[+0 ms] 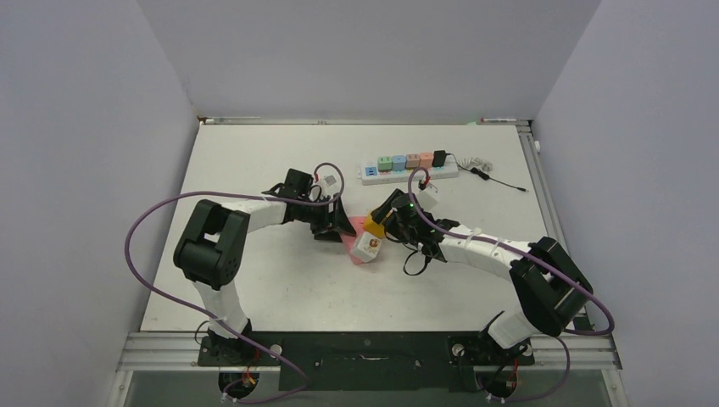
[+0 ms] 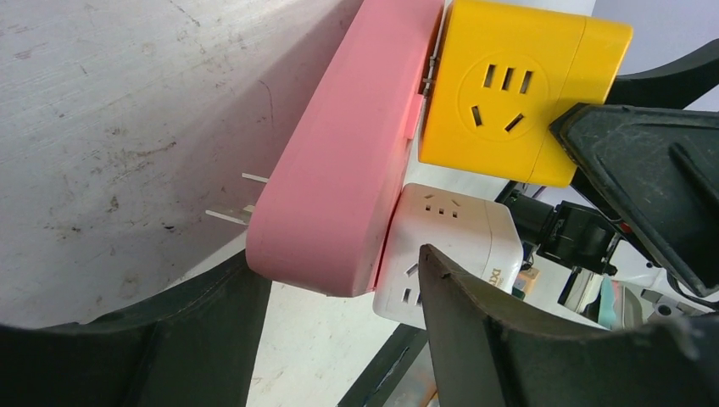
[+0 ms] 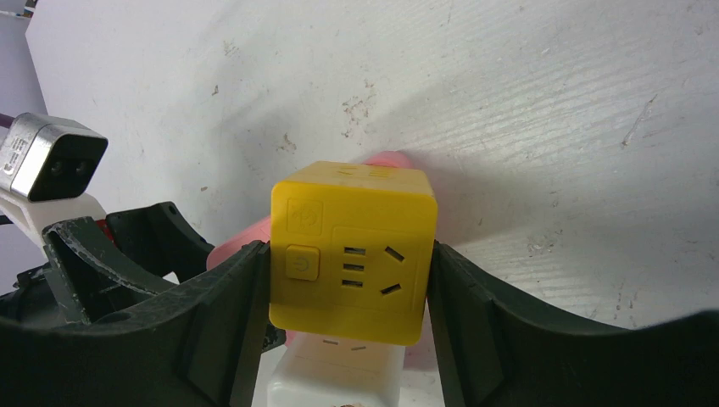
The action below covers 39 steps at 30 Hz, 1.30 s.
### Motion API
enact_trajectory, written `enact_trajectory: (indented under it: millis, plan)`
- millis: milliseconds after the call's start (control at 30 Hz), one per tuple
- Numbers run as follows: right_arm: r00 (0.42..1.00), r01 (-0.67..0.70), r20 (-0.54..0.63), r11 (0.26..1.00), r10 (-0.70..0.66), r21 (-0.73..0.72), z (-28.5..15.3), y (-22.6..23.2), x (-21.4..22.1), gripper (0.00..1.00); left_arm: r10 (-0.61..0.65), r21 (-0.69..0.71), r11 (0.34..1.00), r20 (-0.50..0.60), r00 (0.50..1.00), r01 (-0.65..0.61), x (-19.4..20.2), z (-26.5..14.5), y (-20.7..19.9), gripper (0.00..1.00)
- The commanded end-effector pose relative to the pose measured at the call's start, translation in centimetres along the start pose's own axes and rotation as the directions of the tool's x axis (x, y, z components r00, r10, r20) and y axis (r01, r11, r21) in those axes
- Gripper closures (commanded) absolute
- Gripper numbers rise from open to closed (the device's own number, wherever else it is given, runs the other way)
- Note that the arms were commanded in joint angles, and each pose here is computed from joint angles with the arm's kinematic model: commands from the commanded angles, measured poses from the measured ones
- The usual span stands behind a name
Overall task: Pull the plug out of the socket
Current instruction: Remove the plug from the socket.
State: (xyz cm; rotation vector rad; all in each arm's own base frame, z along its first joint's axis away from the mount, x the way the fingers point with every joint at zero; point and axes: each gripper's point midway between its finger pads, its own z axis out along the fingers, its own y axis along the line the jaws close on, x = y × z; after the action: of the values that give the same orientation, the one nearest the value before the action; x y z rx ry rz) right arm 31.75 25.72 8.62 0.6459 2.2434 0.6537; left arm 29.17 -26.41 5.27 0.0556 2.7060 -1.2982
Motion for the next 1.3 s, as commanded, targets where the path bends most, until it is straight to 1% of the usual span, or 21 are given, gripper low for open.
enact_trajectory:
  millis: [0, 100, 333, 467, 500, 700, 833, 1133, 1267]
  plan:
    - [0.997, -0.059, 0.045, 0.996, 0.063, -0.072, -1.0, 2.2, -1.8, 0.95, 0.033, 0.036, 0.999, 0.011, 0.999, -0.034, -0.2, 0.5, -0.9, 0.45]
    - [0.997, -0.055, 0.045, 0.997, 0.058, -0.062, -0.8, 2.0, -1.7, 0.95, 0.038, 0.035, 0.999, 0.01, 0.999, -0.039, -0.2, 0.6, -1.0, 0.59]
    - [0.998, -0.011, 0.066, 1.0, 0.01, 0.005, -0.5, 0.7, -1.1, 0.95, 0.047, 0.01, 0.999, 0.009, 0.999, -0.047, -0.2, 0.7, -0.7, 0.87]
    - [0.996, 0.031, 0.083, 0.999, -0.032, 0.015, -0.9, 1.6, -0.8, 0.95, 0.045, -0.002, 0.999, 0.006, 0.999, -0.045, -0.2, 0.8, -0.4, 0.99]
    - [0.995, 0.045, 0.093, 0.999, -0.047, 0.02, -1.0, 1.8, -0.8, 0.95, 0.046, -0.006, 0.999, 0.006, 0.999, -0.046, -0.1, 0.8, -0.3, 1.0]
    - [0.98, 0.144, 0.132, 0.988, -0.149, 0.05, -1.7, 3.7, -0.3, 0.95, 0.058, -0.031, 0.998, 0.006, 0.998, -0.057, -0.2, 0.7, 0.0, 1.0]
    - [0.968, 0.192, 0.148, 0.978, -0.203, 0.082, -1.9, 4.1, 0.0, 0.95, 0.06, -0.043, 0.997, 0.005, 0.998, -0.06, -0.2, 0.7, 0.2, 1.0]
    - [0.964, 0.215, 0.135, 0.969, -0.231, 0.121, -1.5, 3.2, -0.2, 0.95, 0.06, -0.081, 0.995, 0.004, 0.998, -0.059, -0.2, 0.6, 0.8, 1.0]
    - [0.982, 0.156, 0.092, 0.985, -0.163, 0.078, -0.8, 2.2, -0.2, 0.95, 0.053, -0.095, 0.994, 0.0, 0.999, -0.053, -0.1, 0.6, 1.2, 1.0]
